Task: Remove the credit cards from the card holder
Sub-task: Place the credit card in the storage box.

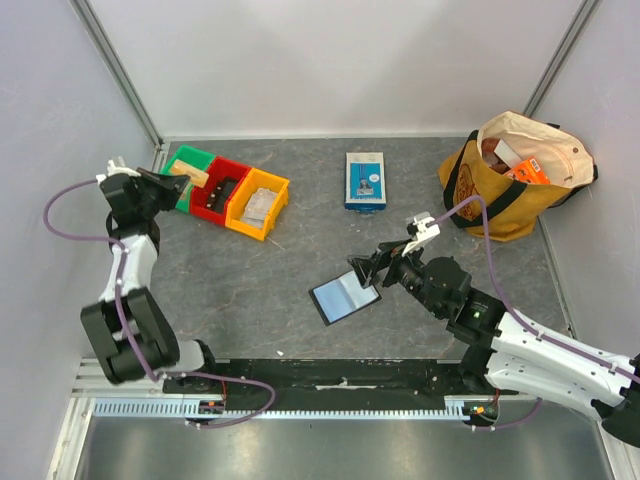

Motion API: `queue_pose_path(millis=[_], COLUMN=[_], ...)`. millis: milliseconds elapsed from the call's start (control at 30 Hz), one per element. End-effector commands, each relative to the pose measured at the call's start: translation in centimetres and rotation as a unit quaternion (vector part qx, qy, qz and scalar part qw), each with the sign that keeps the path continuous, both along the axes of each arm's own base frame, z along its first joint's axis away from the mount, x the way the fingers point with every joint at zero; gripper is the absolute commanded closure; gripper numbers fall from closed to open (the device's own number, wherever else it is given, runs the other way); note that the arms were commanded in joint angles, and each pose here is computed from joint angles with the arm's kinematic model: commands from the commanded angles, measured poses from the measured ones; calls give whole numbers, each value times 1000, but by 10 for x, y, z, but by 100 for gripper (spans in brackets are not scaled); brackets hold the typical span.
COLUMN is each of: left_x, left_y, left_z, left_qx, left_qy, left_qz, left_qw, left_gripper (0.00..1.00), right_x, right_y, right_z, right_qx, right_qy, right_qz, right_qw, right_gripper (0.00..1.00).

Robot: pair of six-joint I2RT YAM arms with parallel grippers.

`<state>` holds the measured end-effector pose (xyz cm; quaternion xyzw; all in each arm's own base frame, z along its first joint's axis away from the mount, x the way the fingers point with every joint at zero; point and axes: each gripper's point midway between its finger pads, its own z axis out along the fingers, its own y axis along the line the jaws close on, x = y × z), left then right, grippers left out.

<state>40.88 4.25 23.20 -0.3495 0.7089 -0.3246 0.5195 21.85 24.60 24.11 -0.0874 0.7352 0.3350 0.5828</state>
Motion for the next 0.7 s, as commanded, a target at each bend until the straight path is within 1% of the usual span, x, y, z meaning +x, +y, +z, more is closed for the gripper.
queue_pose_path(millis=[0,67,167,367,500,667], left_x=[39,57,80,115,128,135], left_y=[36,51,69,95,110,106], left_z=[13,-9,-30,-71,-94,-116], left_qx=[30,19,17,4,-2,-23], left_qy=[-21,4,26,64,83,116], left_qz=[16,30,49,78,90,67], left_qw=[999,999,998,995,992,991], left_gripper=[98,98,98,98,98,98], right_x=[7,9,13,17,19,22], right_y=[-8,-11,-15,-19,-24,-27], right_z=[14,10,7,-2,-6,-11], right_qx=[-38,-53,-76,-105,-118,-130], right_qy=[-42,-46,-54,-57,-55,-54], right_qz=[-11,-19,-26,-34,-46,-51], right_qw=[998,997,995,992,990,989], right_gripper=[2,2,2,2,2,2])
